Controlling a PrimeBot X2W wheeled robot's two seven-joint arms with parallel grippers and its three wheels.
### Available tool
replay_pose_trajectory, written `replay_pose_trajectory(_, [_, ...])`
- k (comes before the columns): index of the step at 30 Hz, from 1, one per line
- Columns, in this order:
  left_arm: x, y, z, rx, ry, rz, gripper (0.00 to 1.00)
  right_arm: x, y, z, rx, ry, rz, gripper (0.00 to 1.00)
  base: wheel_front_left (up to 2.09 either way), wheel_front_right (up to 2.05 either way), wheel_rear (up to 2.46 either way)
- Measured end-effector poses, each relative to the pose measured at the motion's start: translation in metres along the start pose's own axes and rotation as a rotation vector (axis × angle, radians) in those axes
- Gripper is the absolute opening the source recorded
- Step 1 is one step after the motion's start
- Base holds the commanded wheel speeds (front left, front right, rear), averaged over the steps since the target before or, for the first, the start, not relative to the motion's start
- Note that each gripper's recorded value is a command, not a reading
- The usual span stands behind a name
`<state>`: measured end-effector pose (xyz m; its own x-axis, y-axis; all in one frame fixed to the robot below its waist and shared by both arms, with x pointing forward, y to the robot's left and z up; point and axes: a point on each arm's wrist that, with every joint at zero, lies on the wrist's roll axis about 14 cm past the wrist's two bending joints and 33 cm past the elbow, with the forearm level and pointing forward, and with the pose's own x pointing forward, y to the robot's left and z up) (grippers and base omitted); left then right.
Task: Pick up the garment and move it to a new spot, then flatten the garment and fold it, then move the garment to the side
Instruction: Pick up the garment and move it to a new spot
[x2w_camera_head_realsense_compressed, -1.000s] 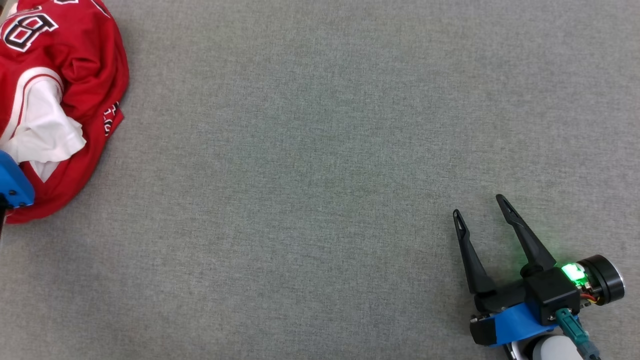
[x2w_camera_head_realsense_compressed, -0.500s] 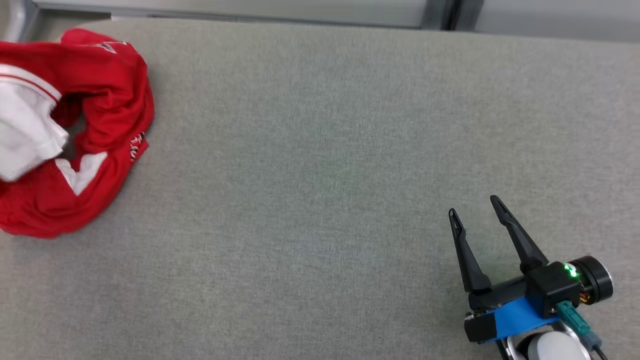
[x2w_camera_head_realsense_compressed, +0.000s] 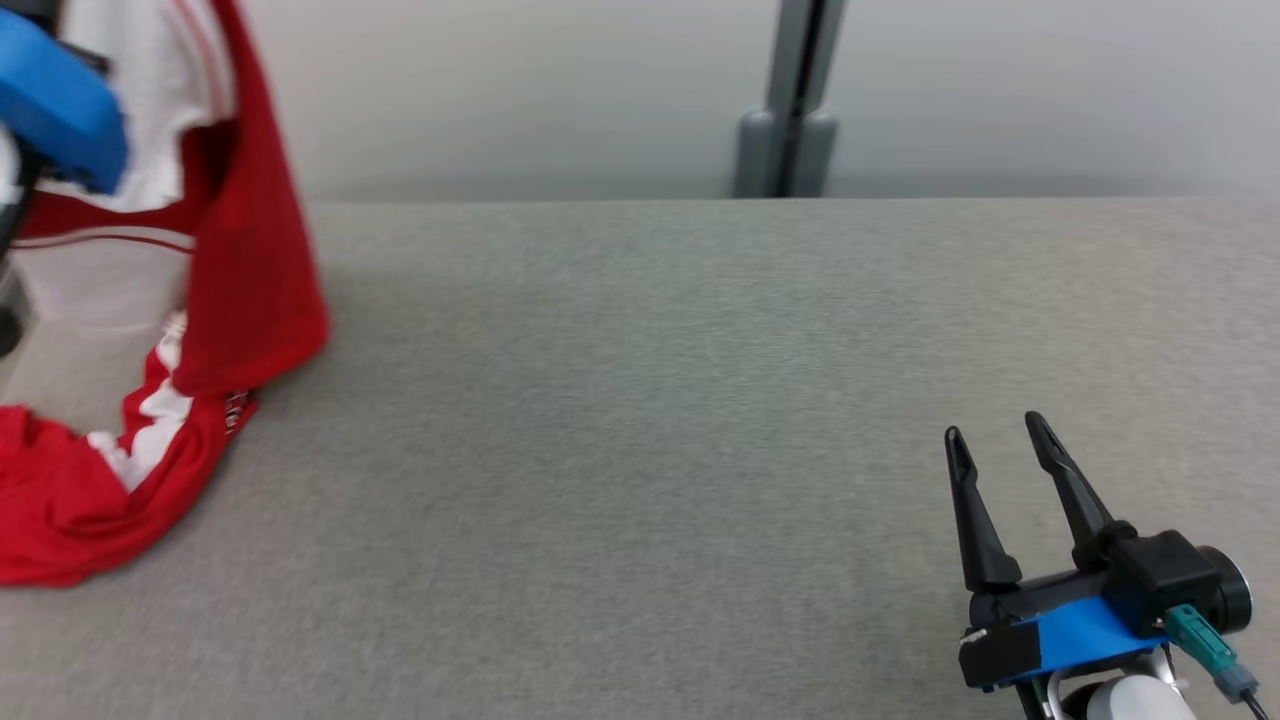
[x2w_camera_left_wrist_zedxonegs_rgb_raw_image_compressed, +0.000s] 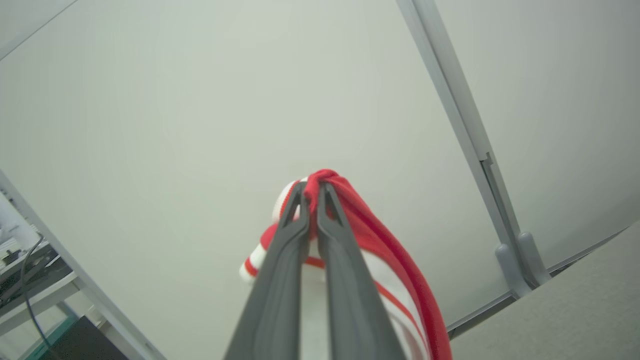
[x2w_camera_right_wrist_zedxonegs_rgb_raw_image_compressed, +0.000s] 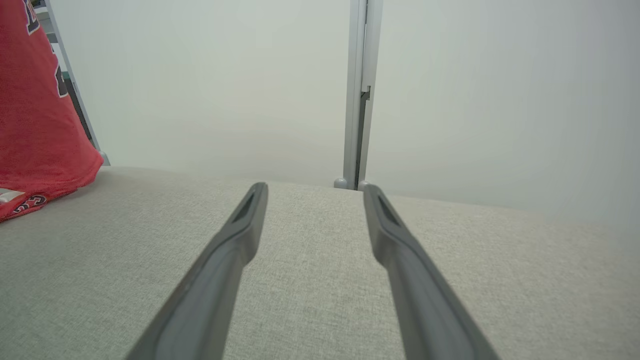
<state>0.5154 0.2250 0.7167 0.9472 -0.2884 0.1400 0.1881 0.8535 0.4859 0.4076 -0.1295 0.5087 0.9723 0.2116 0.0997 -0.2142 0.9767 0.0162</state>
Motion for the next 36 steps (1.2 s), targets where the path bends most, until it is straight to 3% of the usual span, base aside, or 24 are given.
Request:
replay_pose_trajectory(4, [0.017, -0.061, 0.070, -0.039, -0.176, -0.158, 0.00, -0.018, -0.026, 0.012, -0.005, -0.025, -0.084, 1.00, 0.00, 0.00, 0.00])
replay_pose_trajectory(8, [0.025, -0.119, 0.142, -0.233, -0.344, -0.309, 0.00, -0.039, -0.058, 0.022, -0.014, -0.046, -0.190, 1.00, 0.00, 0.00, 0.00])
replay_pose_trajectory(12, [0.033, -0.154, 0.146, -0.318, -0.354, -0.371, 0.00, -0.051, -0.079, 0.023, -0.014, -0.045, -0.261, 1.00, 0.00, 0.00, 0.00])
replay_pose_trajectory(20, [0.034, -0.232, -0.011, -0.515, 0.034, -0.405, 0.00, -0.050, -0.100, 0.011, -0.009, -0.012, -0.322, 1.00, 0.00, 0.00, 0.00])
replay_pose_trajectory(26, [-0.005, -0.246, -0.161, -0.523, 0.407, -0.285, 0.00, -0.042, -0.104, 0.000, -0.002, 0.014, -0.328, 1.00, 0.00, 0.00, 0.00])
replay_pose_trajectory(31, [-0.020, -0.254, -0.200, -0.595, 0.488, -0.229, 0.00, -0.035, -0.104, -0.008, -0.002, 0.032, -0.321, 1.00, 0.00, 0.00, 0.00])
replay_pose_trajectory(32, [-0.021, -0.254, -0.203, -0.601, 0.482, -0.220, 0.03, -0.034, -0.103, -0.010, -0.001, 0.036, -0.317, 1.00, 0.00, 0.00, 0.00])
replay_pose_trajectory(33, [-0.022, -0.252, -0.205, -0.606, 0.475, -0.204, 0.58, -0.032, -0.102, -0.011, 0.000, 0.039, -0.312, 1.00, 0.00, 0.00, 0.00])
replay_pose_trajectory(34, [-0.021, -0.250, -0.205, -0.611, 0.457, -0.189, 1.00, -0.031, -0.101, -0.013, 0.001, 0.042, -0.308, 1.00, 0.00, 0.00, 0.00])
replay_pose_trajectory(36, [-0.020, -0.247, -0.203, -0.623, 0.421, -0.163, 1.00, -0.028, -0.097, -0.014, 0.003, 0.044, -0.295, 1.00, 0.00, 0.00, 0.00])
